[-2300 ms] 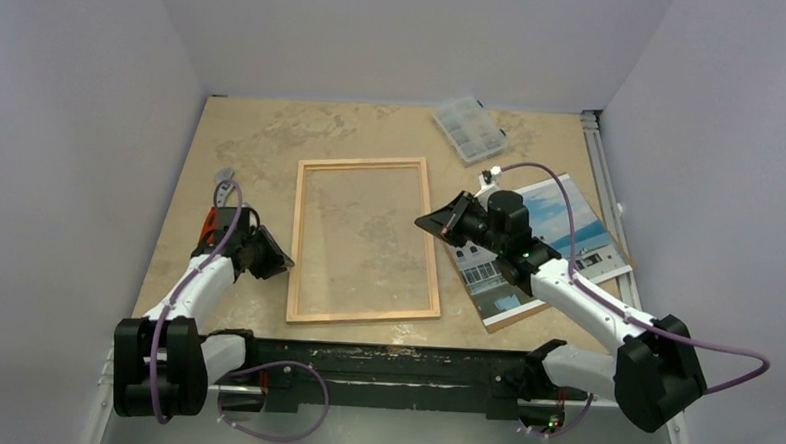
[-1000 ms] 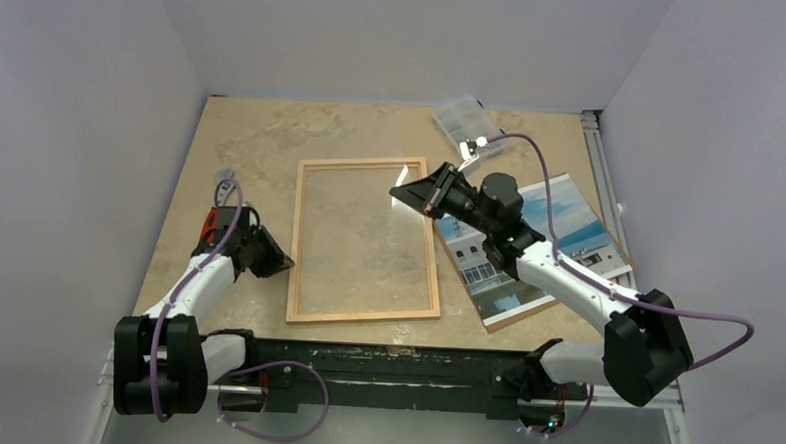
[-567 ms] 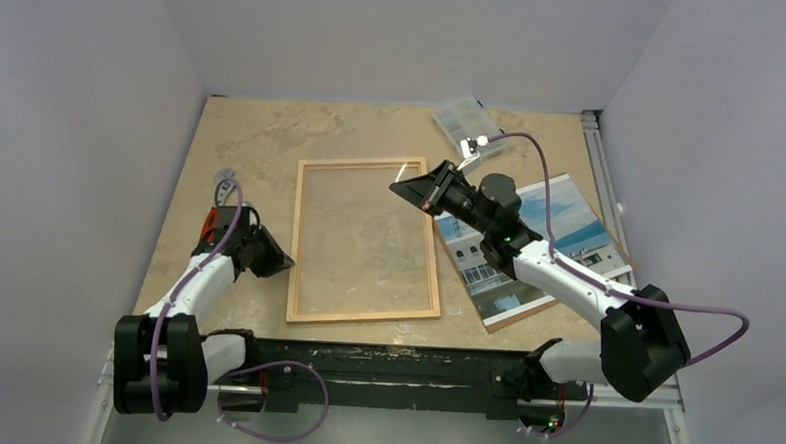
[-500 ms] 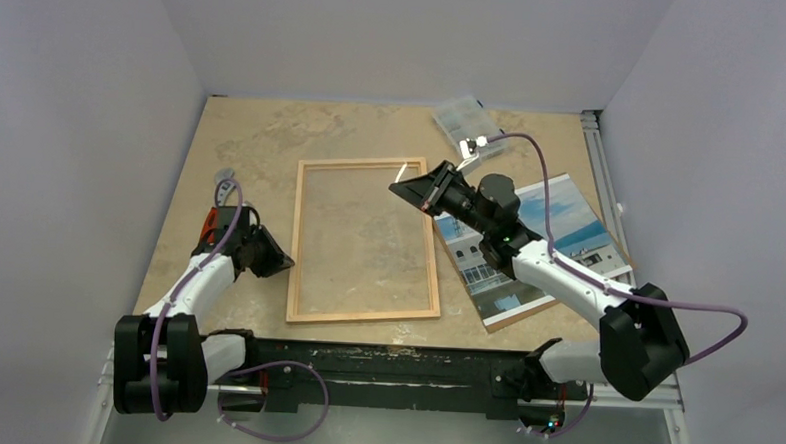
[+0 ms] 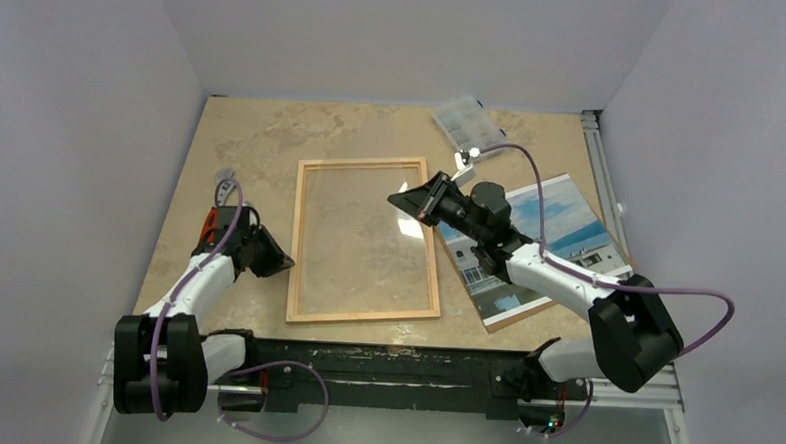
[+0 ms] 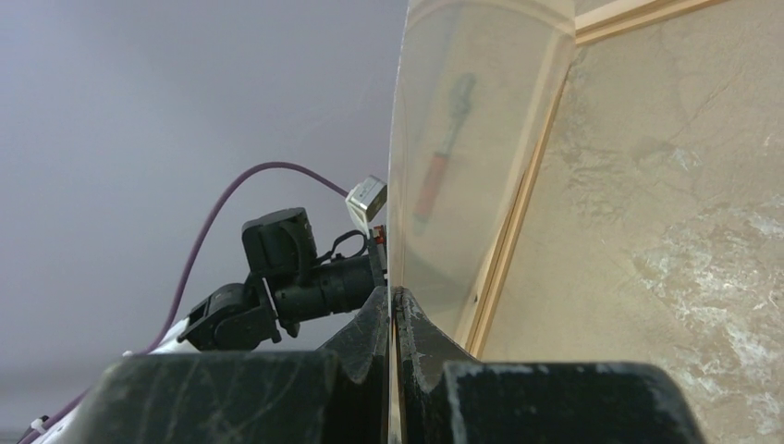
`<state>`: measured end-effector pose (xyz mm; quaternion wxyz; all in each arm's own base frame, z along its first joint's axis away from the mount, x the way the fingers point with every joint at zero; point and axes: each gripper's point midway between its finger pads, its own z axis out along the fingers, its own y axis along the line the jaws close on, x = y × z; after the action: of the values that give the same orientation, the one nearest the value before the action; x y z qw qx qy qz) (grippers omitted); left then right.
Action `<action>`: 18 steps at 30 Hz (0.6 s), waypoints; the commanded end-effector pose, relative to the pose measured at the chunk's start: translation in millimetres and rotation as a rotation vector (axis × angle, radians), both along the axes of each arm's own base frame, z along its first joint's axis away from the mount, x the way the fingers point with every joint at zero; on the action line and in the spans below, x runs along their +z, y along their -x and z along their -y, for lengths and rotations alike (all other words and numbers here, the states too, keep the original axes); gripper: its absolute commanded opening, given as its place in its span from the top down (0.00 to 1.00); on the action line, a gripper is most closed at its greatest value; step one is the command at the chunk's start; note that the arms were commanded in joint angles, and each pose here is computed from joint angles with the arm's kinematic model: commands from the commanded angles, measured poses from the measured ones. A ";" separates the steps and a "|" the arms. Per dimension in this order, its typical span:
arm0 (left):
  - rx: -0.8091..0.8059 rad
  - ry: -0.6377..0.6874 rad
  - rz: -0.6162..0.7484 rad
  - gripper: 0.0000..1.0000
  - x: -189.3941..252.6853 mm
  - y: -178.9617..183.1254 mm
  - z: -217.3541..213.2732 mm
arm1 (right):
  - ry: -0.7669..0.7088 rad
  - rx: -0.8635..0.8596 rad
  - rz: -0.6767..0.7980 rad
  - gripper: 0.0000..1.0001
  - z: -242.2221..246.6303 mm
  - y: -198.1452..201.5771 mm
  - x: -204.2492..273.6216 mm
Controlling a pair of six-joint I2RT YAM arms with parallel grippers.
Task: Put the photo into the frame
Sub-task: Place the photo frame item in the photo frame.
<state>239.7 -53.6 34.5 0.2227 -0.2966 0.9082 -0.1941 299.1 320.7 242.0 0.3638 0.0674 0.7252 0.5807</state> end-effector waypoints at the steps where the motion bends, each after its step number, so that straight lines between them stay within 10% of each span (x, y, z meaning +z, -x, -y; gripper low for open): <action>1: -0.015 -0.035 0.007 0.88 -1.1 -3.7 -4.1 | -0.059 -0.018 0.061 1.00 -1.5 -2.6 18.2; 18: -0.018 -0.035 0.007 0.89 -1.1 -3.4 -3.7 | -0.063 -0.021 0.016 1.00 -4.3 -4.6 -2.0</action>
<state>239.7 -53.7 34.6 0.2228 -0.2965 0.9081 -0.1943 302.5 324.1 222.5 0.3538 0.0830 0.7297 0.5792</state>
